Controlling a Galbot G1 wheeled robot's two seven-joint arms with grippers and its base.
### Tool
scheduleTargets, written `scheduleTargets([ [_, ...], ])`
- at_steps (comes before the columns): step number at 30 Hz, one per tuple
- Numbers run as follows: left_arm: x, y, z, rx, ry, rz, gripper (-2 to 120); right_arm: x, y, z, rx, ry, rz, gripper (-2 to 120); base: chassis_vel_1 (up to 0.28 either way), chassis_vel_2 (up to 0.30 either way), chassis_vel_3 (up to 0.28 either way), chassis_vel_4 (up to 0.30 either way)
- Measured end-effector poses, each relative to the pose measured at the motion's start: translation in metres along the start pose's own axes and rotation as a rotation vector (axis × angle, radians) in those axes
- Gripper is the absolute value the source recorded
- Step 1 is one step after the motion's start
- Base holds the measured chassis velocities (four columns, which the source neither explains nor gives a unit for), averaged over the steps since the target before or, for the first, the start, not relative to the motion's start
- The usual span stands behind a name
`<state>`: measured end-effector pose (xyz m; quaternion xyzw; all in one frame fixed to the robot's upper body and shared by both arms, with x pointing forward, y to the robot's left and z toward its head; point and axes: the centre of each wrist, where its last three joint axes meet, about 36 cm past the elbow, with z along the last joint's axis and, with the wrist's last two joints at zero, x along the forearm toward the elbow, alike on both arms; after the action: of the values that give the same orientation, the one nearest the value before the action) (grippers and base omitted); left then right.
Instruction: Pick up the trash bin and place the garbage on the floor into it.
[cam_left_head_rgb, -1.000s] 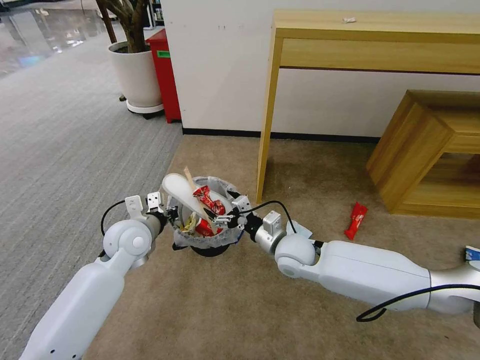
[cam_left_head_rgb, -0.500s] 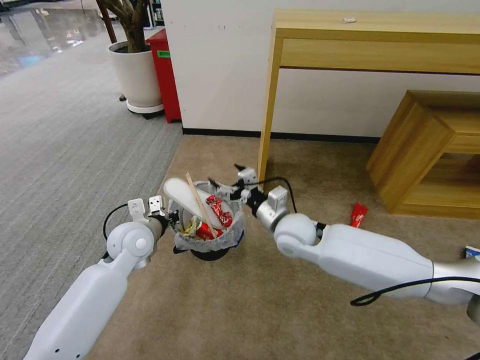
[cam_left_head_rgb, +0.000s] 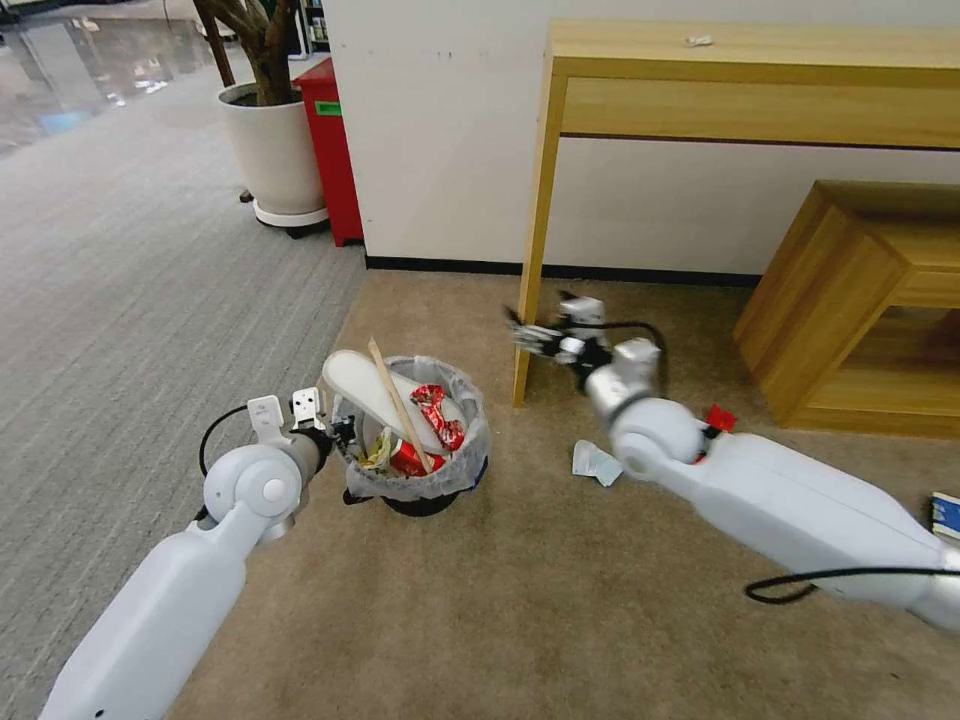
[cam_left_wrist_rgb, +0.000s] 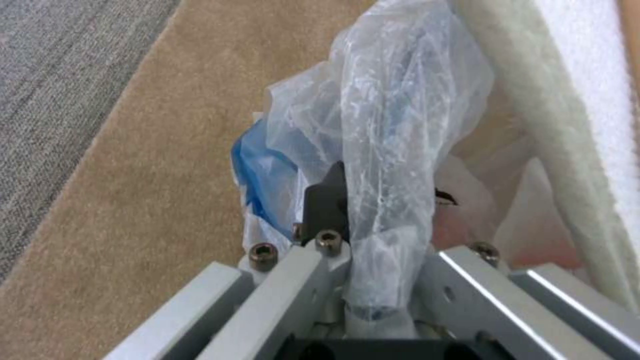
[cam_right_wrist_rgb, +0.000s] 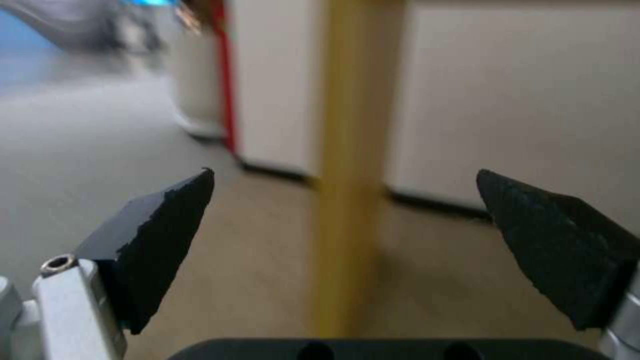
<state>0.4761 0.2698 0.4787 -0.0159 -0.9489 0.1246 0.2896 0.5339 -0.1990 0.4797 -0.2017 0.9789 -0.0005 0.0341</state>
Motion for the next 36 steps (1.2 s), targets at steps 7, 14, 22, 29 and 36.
scheduleTargets([
  [7, 0.011, -0.003, 0.001, 0.004, -0.012, 0.015, 0, 0.072, -0.088, 0.079, 0.106, 0.135, 0.231, 100, 0.000, 0.000, 0.000, 0.000],
  [14, 0.023, -0.004, 0.005, 0.002, -0.023, 0.022, 0, 0.099, -0.108, 0.146, 0.132, 0.273, 0.330, 100, 0.000, 0.000, 0.000, 0.000],
  [22, 0.030, -0.007, 0.006, 0.002, -0.032, 0.036, 0, 0.110, -0.097, 0.193, 0.111, 0.369, 0.356, 100, 0.000, 0.000, 0.000, 0.000],
  [29, 0.033, -0.009, 0.009, 0.002, -0.032, 0.040, 0, 0.117, -0.105, 0.217, 0.126, 0.425, 0.383, 100, 0.000, 0.000, 0.000, 0.000],
  [36, 0.036, -0.011, 0.010, 0.001, -0.035, 0.045, 0, 0.122, -0.117, 0.241, 0.188, 0.415, 0.336, 100, 0.000, 0.000, 0.000, 0.000],
])
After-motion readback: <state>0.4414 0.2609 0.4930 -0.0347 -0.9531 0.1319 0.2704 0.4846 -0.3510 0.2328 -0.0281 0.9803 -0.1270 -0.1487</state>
